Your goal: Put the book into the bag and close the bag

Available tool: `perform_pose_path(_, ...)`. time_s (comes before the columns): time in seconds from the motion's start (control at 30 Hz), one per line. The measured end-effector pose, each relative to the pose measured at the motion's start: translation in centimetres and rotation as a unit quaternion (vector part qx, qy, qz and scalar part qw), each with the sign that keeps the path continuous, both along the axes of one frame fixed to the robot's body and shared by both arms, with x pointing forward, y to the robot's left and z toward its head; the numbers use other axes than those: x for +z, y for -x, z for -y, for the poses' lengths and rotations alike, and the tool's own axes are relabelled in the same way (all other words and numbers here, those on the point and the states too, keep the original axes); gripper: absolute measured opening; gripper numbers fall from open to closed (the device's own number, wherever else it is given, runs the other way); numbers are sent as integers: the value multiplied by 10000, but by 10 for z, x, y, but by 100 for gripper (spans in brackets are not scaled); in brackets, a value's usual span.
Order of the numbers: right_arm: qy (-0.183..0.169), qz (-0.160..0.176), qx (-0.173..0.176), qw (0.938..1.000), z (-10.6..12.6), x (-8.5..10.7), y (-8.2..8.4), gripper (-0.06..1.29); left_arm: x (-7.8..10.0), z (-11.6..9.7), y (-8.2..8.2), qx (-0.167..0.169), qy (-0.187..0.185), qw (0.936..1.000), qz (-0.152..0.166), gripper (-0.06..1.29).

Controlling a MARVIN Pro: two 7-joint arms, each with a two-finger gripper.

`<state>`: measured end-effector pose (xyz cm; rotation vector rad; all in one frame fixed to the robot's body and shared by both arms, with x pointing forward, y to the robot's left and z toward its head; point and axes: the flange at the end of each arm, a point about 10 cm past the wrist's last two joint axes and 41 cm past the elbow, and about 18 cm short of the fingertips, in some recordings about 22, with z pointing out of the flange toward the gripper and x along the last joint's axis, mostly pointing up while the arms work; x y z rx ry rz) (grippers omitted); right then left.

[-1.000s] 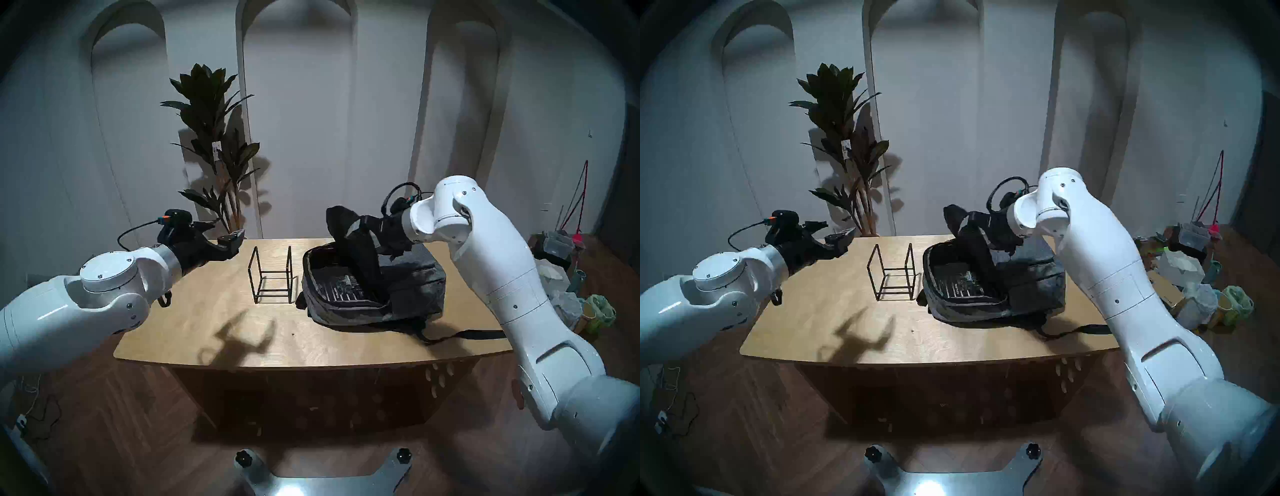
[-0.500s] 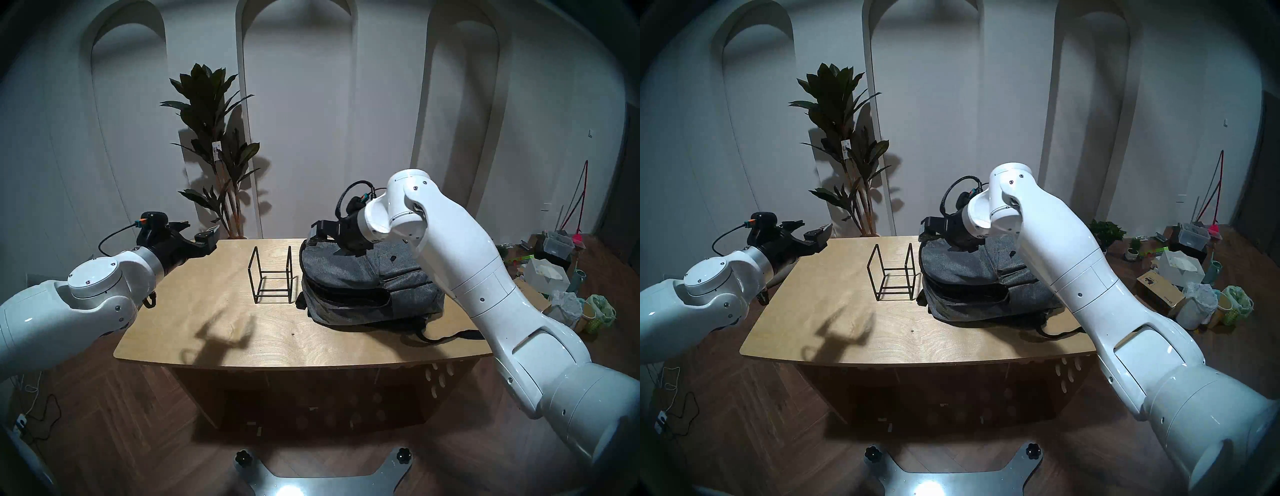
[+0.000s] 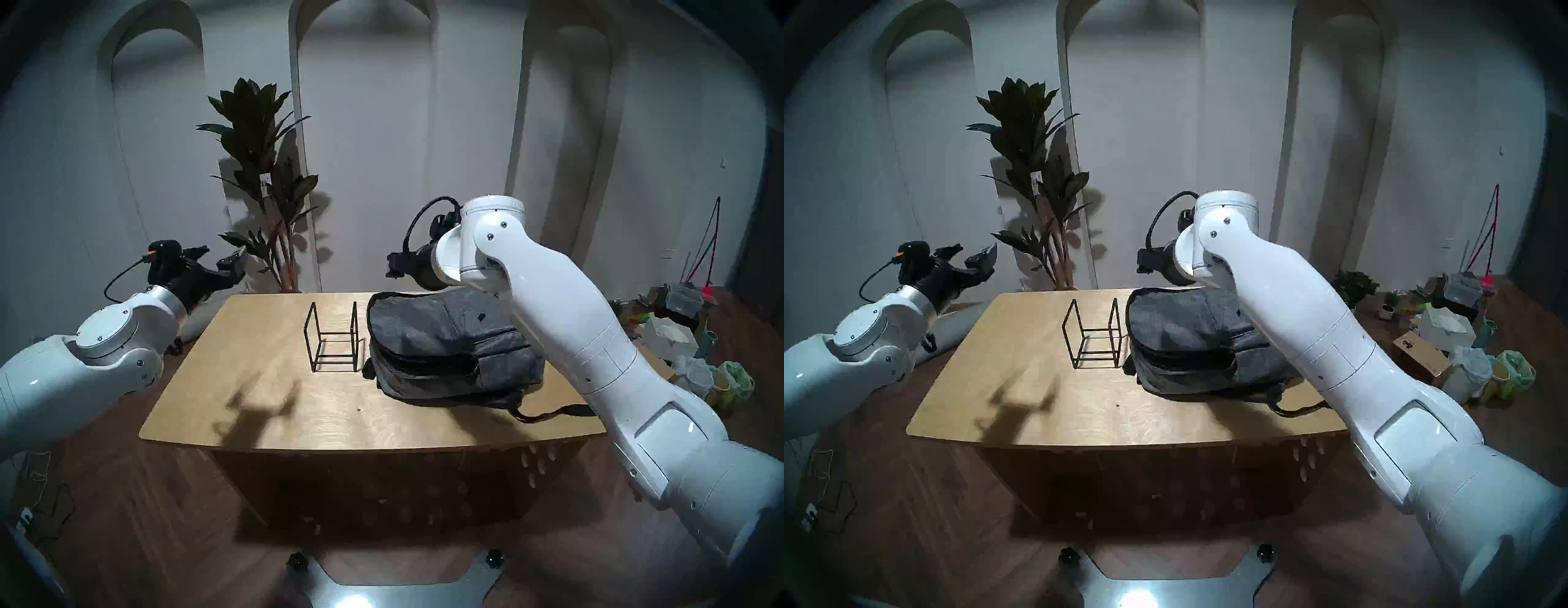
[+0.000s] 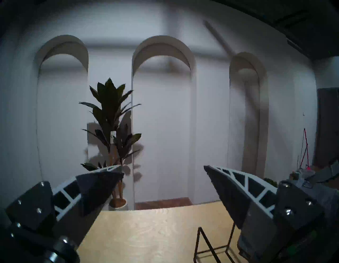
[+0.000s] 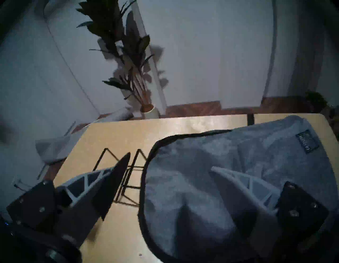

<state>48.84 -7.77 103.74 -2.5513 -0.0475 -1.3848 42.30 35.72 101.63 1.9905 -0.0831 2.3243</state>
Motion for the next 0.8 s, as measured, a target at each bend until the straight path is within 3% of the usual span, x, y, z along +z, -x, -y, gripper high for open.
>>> perform_pose_path(0.2, 47, 271, -403, 9988, 9, -18, 2, 123, -8, 2, -9, 49, 47, 9996, 258, 123)
perform_pose_path(0.4, -237, 505, -623, 9965, 18, -34, -2, 123, -25, 7, -20, 76, 25, 9992, 386, 123)
perform_pose_path(0.8, -615, 1072, -737, 9896, 26, -53, -34, 123, -41, 19, -48, 147, 139, 9981, 587, 123)
